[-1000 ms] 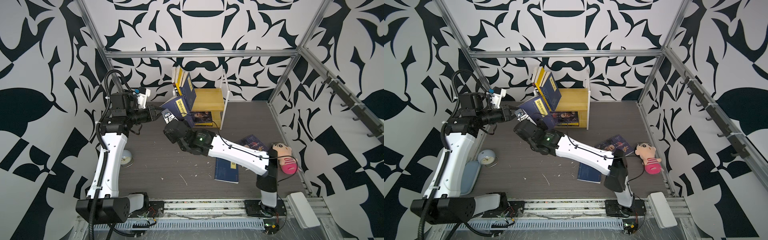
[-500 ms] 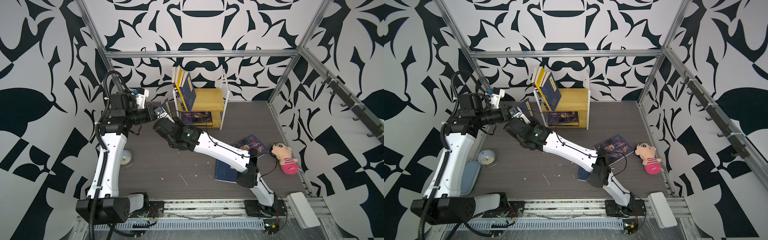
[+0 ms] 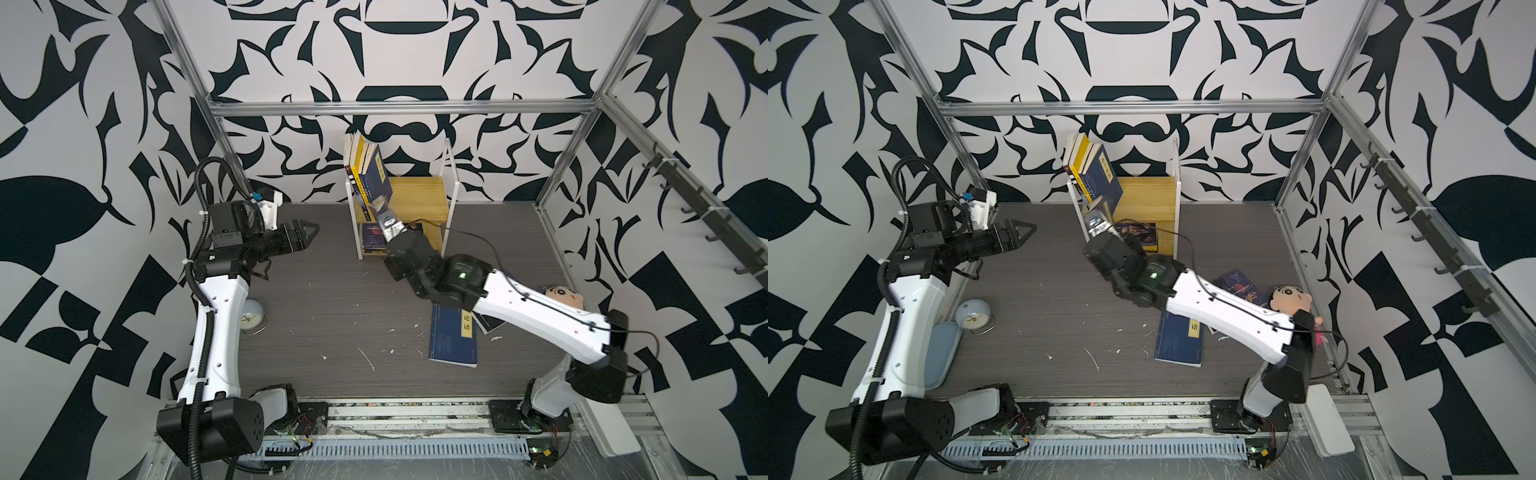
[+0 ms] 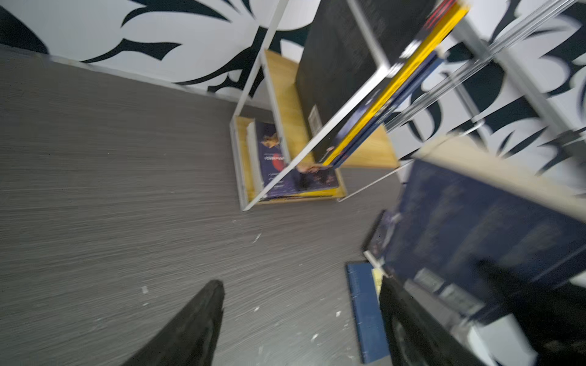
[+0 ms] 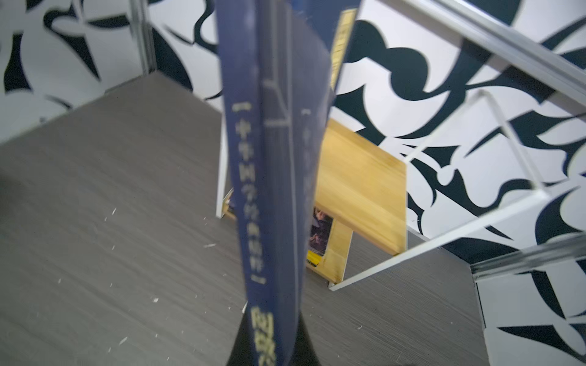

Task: Stacking books/files
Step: Place the book on the bookshelf.

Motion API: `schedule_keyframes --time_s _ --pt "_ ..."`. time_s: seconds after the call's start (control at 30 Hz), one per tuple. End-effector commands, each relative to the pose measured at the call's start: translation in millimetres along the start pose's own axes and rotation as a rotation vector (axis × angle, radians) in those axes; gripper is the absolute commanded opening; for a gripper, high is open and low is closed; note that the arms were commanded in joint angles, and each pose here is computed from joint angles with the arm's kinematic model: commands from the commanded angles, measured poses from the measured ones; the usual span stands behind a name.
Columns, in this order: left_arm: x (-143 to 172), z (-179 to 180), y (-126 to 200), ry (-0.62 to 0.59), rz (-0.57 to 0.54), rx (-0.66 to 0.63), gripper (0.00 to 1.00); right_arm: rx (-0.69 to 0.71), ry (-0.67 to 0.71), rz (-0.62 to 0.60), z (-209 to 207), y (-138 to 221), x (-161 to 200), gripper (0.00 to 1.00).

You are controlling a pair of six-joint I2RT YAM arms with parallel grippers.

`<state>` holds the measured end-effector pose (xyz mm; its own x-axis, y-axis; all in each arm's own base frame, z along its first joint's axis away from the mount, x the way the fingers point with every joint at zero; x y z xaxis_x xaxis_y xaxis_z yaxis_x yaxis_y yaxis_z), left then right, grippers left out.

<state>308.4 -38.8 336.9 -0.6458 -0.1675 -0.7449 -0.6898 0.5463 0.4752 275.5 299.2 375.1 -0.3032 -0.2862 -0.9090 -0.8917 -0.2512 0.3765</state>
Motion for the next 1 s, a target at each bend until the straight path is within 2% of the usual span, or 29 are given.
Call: schedule_keyframes --time_s 0.0,0.2,0.37,0.67,0.97 --pt "15.7 17.9 -6.6 -0.069 0.019 -0.077 0.91 -0.006 -0.185 -0.256 -30.7 8.0 -54.1 0.0" --pt "33.3 32.8 -16.2 -0.087 0.019 -0.074 0.99 0.04 -0.244 -0.457 -57.1 -29.5 -77.2 0.0" --pt "39.2 39.4 -16.8 -0.102 0.008 -0.081 1.0 0.09 -0.229 -0.556 -57.3 -71.6 -85.5 0.0" --pt "39.1 43.5 -15.8 -0.098 0.002 -0.087 1.0 0.265 -0.161 -0.605 -54.1 -123.0 -75.6 0.0" --pt "39.5 46.2 -18.3 -0.09 0.006 -0.085 1.0 0.223 -0.164 -0.665 -45.1 -153.3 -55.2 0.0"
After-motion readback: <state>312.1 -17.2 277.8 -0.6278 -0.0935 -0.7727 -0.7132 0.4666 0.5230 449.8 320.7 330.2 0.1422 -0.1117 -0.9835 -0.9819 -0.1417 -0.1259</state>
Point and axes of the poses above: each gripper's point midway between its finger pads, its own y axis back along the fingers, its own z axis along the line the jaws close on, x = y × z, the point moved 5 cm from there along y, back along the fingers, and after that the axes turned 3 degrees about -y, right-handed, at the moved point
